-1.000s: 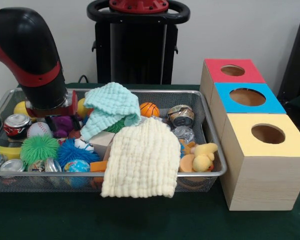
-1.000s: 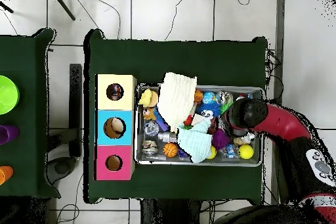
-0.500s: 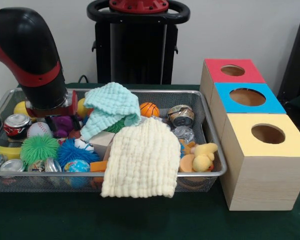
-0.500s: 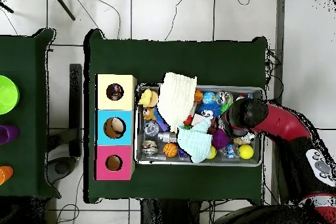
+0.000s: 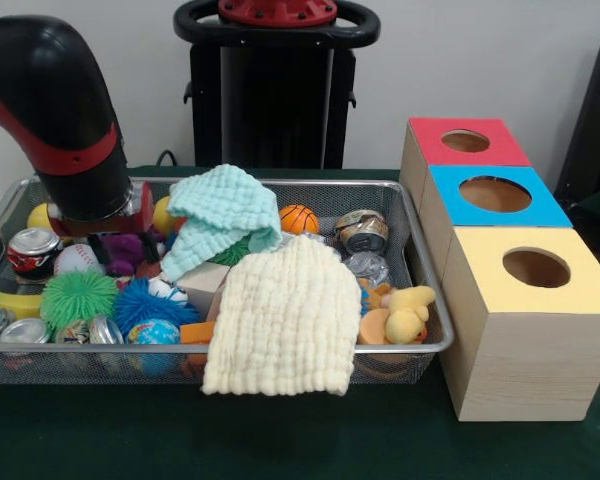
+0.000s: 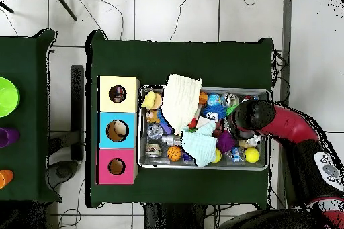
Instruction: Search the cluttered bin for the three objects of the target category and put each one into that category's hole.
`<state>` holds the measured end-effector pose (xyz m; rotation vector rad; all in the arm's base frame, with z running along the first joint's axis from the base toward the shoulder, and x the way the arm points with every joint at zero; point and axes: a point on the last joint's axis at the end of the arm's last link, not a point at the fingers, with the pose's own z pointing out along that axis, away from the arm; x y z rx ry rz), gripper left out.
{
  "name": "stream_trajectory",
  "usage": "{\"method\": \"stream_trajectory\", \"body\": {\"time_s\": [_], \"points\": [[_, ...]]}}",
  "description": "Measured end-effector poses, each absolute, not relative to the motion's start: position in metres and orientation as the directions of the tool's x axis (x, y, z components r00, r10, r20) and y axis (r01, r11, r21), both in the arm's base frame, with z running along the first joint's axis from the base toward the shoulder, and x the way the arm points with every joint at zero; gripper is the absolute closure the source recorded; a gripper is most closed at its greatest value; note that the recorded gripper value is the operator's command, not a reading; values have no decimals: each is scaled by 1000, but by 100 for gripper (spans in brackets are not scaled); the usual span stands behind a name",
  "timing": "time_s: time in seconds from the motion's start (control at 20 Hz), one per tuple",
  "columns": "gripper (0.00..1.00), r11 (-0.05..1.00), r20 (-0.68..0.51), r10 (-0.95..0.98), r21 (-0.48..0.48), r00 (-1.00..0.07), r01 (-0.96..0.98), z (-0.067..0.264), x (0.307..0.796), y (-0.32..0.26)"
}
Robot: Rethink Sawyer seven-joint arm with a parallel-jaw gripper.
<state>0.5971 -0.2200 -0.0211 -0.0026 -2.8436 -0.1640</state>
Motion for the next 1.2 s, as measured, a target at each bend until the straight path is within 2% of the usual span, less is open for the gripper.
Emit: {"method": "stream_trajectory", "body": {"time_s": [1.2], "points": [[0, 995, 278, -9, 103, -960, 21, -24, 604, -226]]}}
